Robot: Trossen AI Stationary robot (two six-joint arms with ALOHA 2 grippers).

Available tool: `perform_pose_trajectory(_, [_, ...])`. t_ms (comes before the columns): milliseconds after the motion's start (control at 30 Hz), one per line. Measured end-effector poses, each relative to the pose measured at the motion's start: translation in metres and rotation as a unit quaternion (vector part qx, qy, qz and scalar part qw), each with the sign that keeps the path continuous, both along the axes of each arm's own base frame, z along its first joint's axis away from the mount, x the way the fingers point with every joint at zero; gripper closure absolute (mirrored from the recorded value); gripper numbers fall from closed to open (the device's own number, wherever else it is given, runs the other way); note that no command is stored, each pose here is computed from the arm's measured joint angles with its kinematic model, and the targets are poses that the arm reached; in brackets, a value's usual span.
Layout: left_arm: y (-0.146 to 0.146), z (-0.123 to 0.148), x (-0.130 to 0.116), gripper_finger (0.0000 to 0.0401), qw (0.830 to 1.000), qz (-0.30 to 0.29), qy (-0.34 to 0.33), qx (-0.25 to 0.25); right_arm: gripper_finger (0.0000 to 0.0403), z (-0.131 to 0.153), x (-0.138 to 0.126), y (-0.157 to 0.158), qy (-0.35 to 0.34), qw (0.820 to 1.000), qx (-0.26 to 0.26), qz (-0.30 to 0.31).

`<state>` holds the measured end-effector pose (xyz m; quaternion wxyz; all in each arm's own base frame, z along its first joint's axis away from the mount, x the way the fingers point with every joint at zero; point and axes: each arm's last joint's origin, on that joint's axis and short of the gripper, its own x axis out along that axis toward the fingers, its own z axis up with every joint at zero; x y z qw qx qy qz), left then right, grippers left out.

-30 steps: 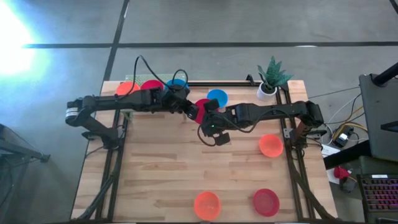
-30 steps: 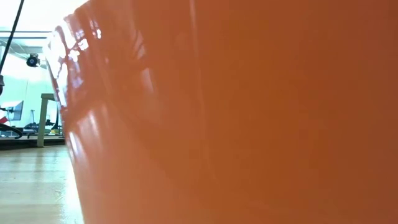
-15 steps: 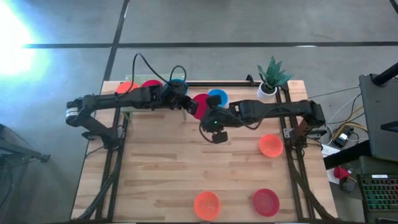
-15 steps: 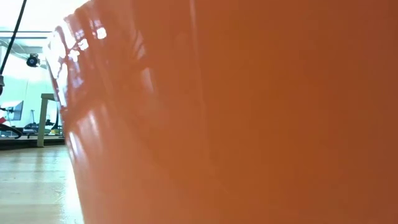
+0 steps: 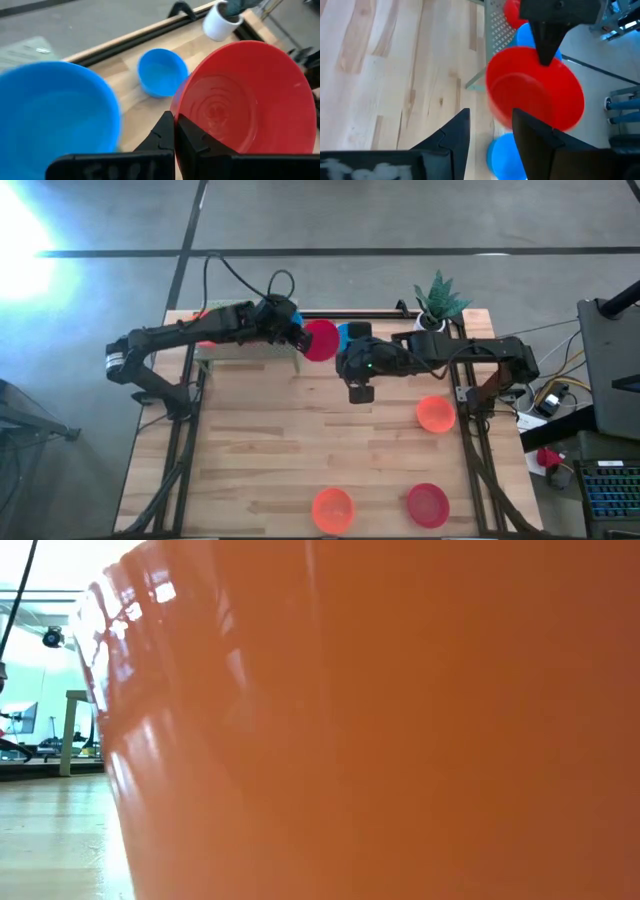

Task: Pick & Place Mini bowls
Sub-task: Stack the top red bowl on top of the other red bowl on the shelf

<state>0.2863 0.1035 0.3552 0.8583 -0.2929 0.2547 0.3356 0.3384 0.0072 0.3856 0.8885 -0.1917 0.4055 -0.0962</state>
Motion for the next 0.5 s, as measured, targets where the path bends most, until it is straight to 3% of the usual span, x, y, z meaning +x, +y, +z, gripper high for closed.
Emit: perform_pose_trajectory(500, [0.036,0.065,-0.069,0.0401,0.987,0.012,0.157,0.032,0.0266,0.036,-0.036,-0.002,-0.072,0.997,0.032,-0.026])
